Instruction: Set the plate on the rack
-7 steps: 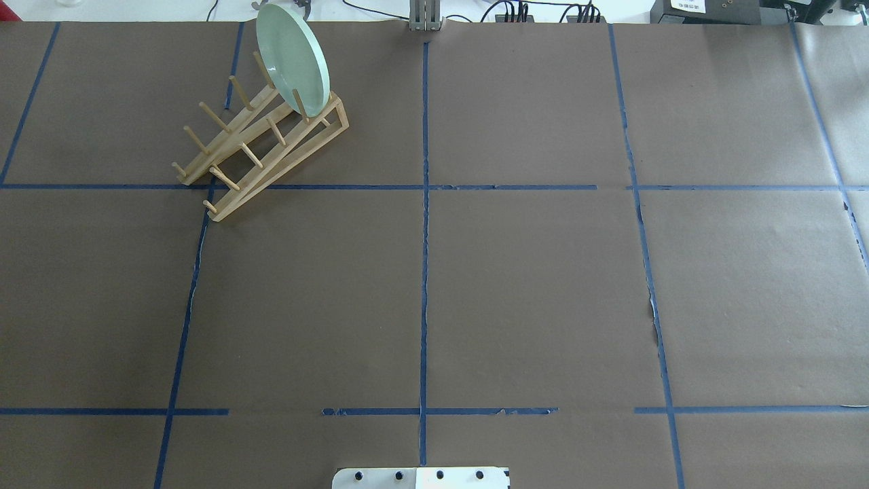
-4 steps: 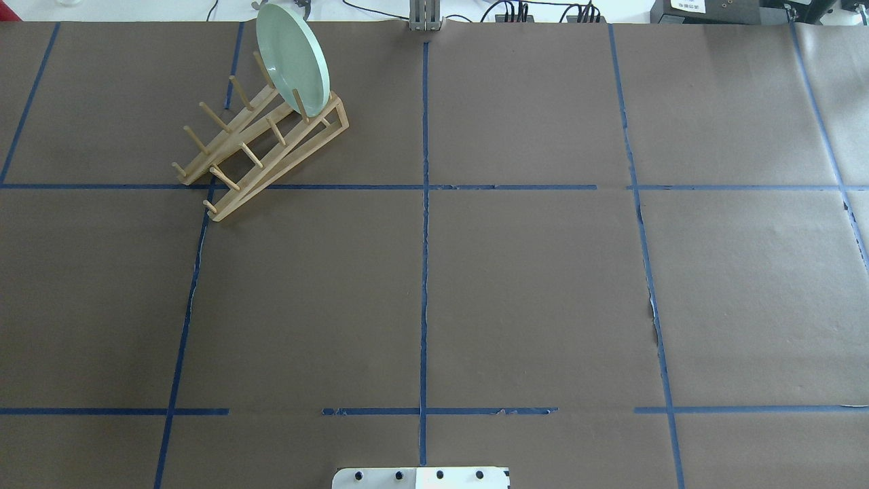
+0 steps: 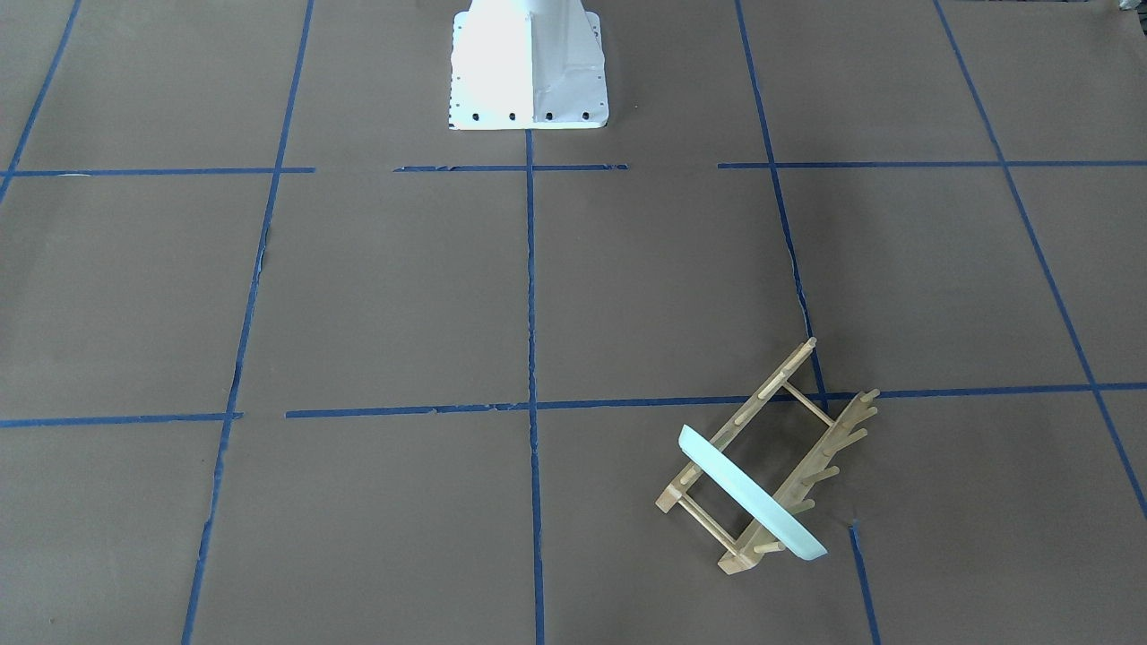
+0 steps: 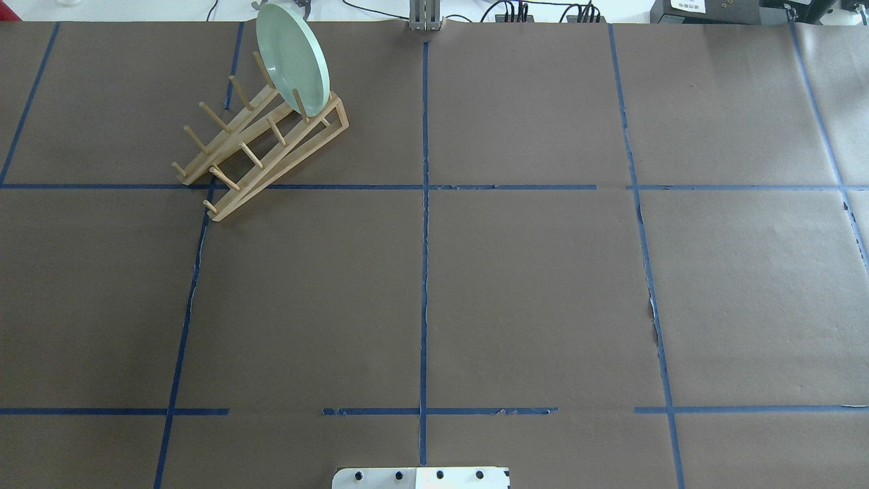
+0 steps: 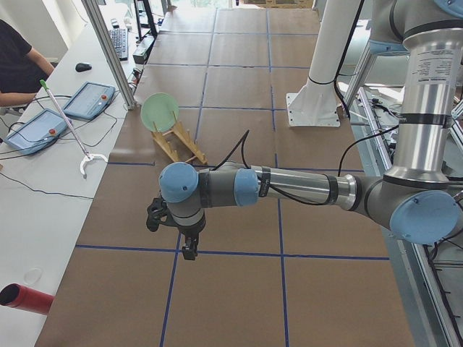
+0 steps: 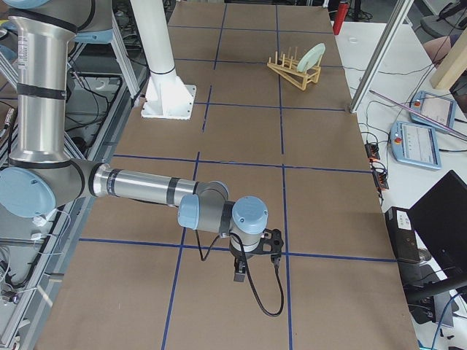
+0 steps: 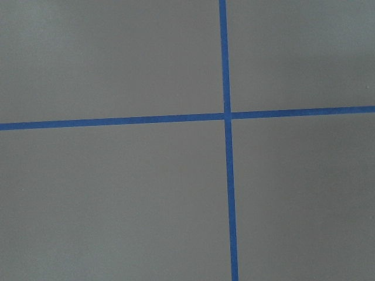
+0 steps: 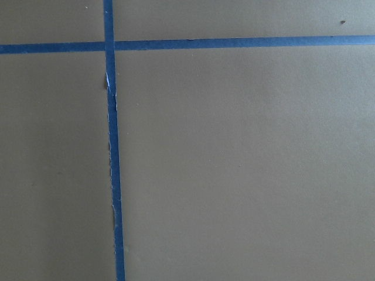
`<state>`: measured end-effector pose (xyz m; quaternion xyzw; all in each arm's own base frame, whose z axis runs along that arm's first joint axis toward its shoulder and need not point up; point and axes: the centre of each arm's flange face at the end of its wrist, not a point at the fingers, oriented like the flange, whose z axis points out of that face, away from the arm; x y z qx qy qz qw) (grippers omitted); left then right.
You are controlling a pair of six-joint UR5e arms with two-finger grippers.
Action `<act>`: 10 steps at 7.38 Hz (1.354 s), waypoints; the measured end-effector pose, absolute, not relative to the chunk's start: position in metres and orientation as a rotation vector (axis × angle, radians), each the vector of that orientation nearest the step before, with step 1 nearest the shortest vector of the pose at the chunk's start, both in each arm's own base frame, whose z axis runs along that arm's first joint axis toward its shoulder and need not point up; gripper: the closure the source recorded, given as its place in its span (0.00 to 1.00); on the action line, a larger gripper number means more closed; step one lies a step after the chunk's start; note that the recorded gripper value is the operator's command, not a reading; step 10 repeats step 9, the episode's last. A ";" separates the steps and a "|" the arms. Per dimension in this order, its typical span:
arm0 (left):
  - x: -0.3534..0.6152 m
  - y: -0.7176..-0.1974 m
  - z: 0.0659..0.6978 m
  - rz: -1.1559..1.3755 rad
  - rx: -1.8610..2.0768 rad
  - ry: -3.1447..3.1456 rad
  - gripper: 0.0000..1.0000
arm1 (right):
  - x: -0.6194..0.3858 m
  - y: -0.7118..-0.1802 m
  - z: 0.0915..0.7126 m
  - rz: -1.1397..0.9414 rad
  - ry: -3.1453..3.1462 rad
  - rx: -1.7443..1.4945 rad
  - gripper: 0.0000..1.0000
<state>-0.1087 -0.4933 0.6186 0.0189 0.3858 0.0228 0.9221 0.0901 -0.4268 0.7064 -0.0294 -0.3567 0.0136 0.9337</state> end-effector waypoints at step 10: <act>-0.108 -0.491 0.622 0.045 0.033 0.793 0.00 | 0.090 -0.427 0.706 0.028 -0.730 -0.059 0.00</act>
